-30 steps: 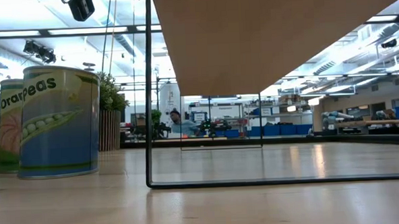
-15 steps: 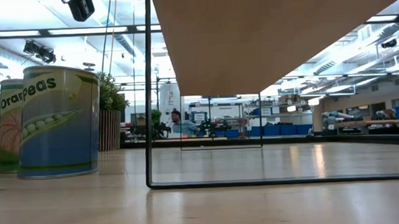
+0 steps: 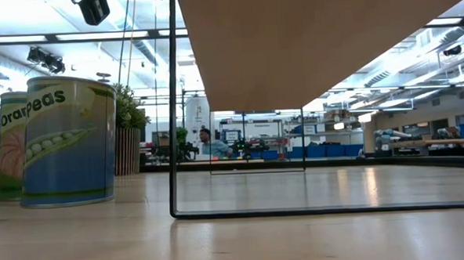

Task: Pick and place cans onto a shelf
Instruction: Put the canned mixed vegetables on the shelf

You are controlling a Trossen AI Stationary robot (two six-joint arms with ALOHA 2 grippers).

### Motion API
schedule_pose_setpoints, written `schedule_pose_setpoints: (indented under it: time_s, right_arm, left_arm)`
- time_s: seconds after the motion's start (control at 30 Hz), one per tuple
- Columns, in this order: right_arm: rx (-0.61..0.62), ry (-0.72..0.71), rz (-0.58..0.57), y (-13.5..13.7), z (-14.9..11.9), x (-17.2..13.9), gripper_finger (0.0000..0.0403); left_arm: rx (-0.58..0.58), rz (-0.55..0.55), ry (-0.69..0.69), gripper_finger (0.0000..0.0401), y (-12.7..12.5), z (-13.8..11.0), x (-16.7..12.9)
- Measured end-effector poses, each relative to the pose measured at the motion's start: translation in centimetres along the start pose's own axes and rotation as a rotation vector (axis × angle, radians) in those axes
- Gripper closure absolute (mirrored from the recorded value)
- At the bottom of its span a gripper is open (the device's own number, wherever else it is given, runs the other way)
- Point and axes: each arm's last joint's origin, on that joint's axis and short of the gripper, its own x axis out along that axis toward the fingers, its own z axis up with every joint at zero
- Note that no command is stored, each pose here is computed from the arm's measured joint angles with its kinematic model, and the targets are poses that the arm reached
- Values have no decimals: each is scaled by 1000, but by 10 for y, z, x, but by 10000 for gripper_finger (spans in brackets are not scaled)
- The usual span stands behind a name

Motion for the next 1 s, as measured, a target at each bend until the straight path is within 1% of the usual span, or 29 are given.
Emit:
schedule_pose_setpoints:
  time_s: [0.23,0.47,0.6,0.73,1.0]
  right_arm:
    - [21,3,27,3,-1,-1,98]
    - [22,1,20,5,-1,-1,98]
    - [27,-10,-9,3,0,-1,98]
    - [15,-36,5,1,3,-1,98]
    - [19,-36,4,-1,3,-1,96]
  left_arm:
    - [1,0,1,220,0,0,0]
    - [1,2,3,220,0,0,0]
    - [2,2,4,220,0,0,0]
    - [3,2,4,220,0,0,0]
    - [2,2,4,220,0,0,0]
